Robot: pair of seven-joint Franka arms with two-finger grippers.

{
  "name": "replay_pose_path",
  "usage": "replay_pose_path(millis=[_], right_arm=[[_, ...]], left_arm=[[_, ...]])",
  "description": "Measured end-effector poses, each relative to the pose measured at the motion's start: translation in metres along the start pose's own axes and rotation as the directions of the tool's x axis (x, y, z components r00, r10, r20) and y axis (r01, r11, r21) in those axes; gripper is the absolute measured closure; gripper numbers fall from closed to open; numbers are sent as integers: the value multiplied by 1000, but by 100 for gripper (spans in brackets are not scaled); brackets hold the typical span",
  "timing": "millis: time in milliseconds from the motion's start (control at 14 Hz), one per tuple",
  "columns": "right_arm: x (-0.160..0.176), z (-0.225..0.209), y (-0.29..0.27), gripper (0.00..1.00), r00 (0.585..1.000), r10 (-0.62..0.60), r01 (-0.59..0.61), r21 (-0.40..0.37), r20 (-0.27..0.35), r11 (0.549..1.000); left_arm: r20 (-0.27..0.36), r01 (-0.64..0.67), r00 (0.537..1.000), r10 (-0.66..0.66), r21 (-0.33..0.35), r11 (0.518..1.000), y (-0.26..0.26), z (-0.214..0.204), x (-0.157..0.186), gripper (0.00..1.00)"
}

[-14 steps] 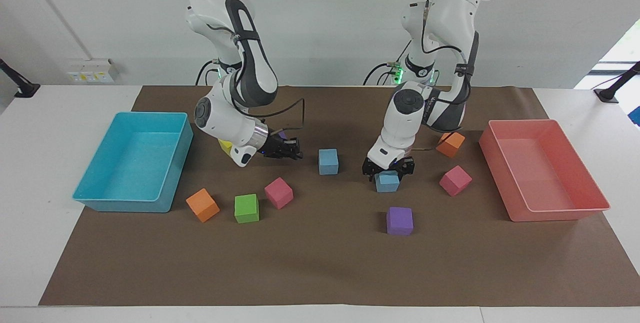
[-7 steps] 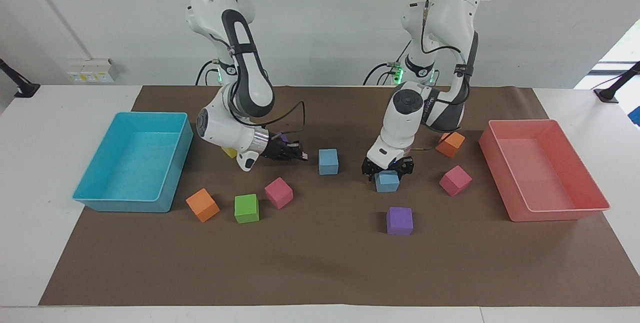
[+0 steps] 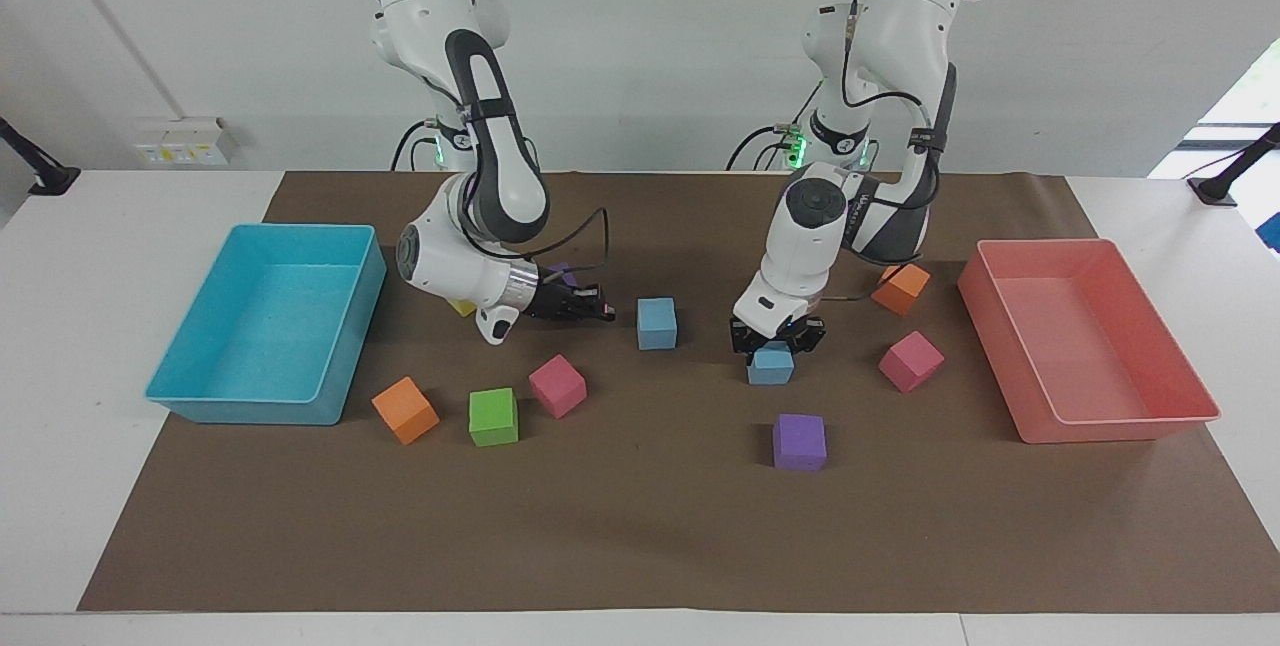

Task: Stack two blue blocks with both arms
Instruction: 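Carry the held light-blue cube with the left gripper over the center cube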

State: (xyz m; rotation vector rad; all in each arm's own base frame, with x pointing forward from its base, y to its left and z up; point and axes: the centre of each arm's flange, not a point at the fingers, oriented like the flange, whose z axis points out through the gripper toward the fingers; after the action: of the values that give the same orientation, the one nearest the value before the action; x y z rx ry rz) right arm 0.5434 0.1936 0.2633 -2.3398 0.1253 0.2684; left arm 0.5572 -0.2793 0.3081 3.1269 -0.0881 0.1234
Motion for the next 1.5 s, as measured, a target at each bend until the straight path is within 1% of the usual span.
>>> replay_pose_path(millis=[215,430,716,859,1003,1361,1504], right_arm=[[-2,2,2,99,1000,3,-3,-2,5,1000],[-1,2,2,99,1000,6,-6,0,3,1000],[-1,1,2,99,1000,6,-6,1,2,1000],[-1,1,2,99,1000,6,-6,1,2,1000],[-1,1,2,99,1000,6,-6,1,2,1000],[-1,1,2,99,1000,6,-6,1,2,1000],[-1,1,2,99,1000,6,-6,1,2,1000]], left_arm=[[-6,5,1000,-5,-2,1000,-1,-3,2,42],[-13,9,1000,-9,0,1000,1,-15,8,42],[-1,57,998,-57,7,998,31,-59,9,42],[0,93,996,-93,5,996,50,-80,4,42],[5,124,992,-124,0,992,68,-93,-5,42],[21,178,984,-177,-23,984,110,-103,-32,42],[13,183,983,-183,-20,983,118,-104,-37,42]])
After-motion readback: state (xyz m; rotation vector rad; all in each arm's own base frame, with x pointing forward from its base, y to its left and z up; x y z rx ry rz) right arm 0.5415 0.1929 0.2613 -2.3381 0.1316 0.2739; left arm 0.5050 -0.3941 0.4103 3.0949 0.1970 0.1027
